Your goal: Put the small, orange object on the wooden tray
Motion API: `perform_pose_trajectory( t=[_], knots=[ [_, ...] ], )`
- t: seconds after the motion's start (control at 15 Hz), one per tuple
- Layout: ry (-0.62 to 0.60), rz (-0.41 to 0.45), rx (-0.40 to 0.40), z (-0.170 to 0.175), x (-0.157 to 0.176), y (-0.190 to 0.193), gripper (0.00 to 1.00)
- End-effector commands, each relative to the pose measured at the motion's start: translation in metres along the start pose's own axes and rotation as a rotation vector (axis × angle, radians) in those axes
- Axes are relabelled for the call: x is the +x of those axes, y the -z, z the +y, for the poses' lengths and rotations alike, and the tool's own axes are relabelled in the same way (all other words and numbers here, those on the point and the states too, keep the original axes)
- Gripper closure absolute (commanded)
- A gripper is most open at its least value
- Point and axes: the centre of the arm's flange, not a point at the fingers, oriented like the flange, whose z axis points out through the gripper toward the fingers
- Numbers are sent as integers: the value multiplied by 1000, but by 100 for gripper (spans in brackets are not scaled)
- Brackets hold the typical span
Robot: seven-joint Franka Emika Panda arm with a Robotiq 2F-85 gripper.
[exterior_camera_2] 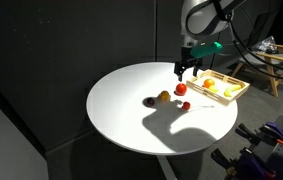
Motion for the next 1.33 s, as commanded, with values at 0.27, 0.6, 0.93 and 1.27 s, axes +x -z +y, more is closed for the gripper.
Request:
perform_pose_trajectory(
  t=[0.27, 0.6, 0.93, 1.27],
  knots=[
    [6, 7, 2, 0, 0, -1, 0],
    [8, -11, 3, 4, -6, -16, 0],
    [9, 10, 17, 12, -10, -40, 0],
    [-17, 9, 11, 21, -9, -80, 0]
  ],
)
